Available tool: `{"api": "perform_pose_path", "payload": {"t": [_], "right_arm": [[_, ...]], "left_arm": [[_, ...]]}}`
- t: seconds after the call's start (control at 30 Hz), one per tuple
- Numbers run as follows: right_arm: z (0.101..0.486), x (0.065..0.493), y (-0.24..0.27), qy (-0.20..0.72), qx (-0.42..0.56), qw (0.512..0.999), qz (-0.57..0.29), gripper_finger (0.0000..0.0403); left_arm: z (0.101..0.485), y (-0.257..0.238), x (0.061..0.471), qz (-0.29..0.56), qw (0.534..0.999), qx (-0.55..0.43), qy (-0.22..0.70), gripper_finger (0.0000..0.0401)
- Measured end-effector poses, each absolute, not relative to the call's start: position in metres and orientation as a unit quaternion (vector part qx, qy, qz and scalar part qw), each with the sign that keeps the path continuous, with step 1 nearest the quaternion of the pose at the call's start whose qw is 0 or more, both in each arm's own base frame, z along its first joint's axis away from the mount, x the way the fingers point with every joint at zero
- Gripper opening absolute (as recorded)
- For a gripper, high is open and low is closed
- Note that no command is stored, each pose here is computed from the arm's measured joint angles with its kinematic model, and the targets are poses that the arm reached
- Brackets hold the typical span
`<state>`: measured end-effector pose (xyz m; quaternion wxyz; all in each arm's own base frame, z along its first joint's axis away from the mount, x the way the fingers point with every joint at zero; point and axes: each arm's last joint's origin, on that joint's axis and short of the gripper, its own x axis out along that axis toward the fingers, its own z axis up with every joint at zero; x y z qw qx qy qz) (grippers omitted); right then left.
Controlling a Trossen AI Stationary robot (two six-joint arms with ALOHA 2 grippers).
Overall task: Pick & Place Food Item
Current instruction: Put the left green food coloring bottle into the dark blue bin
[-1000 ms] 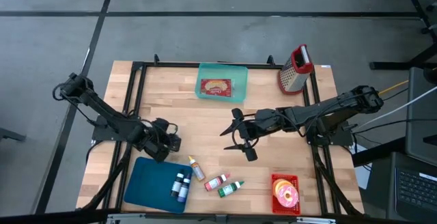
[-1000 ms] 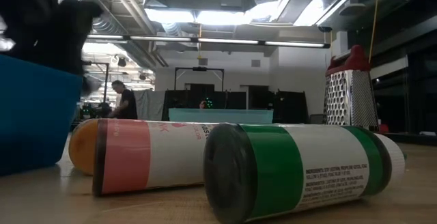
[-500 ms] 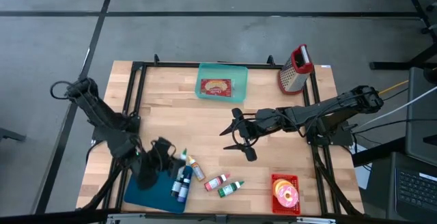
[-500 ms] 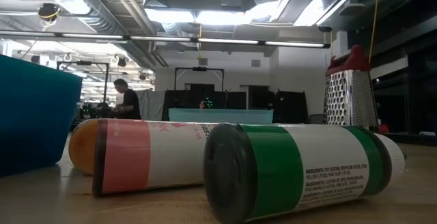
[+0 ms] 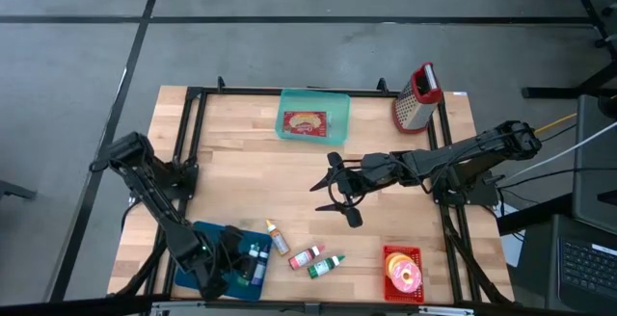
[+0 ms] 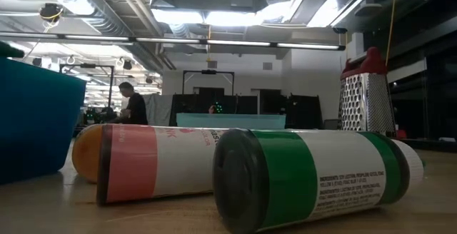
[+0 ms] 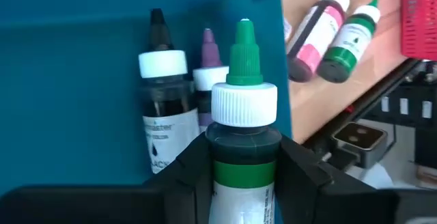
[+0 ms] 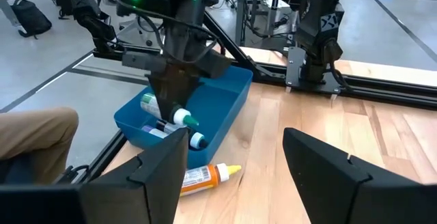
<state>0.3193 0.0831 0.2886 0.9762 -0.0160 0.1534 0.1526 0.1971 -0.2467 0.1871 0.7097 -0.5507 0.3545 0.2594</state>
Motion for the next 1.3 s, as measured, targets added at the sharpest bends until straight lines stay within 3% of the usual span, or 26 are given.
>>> {"api": "perform_pose_path", "payload": {"t": [0.53,1.03,1.3], "right_arm": [[0.288,0.319,0.083,0.155,-0.012,0.978,0.140,0.0245],[0.288,0.319,0.083,0.155,-0.009,0.978,0.140,0.0245],[0.288,0.319,0.083,0.155,-0.011,0.978,0.140,0.0245]], "left_arm": [[0.177,-0.231,0.189,0.337,0.669,-0.492,0.443,0.0112],[0.168,-0.229,0.193,0.354,0.667,-0.483,0.443,0.0114],[0.168,-0.229,0.195,0.348,0.687,-0.475,0.425,0.0169]]}}
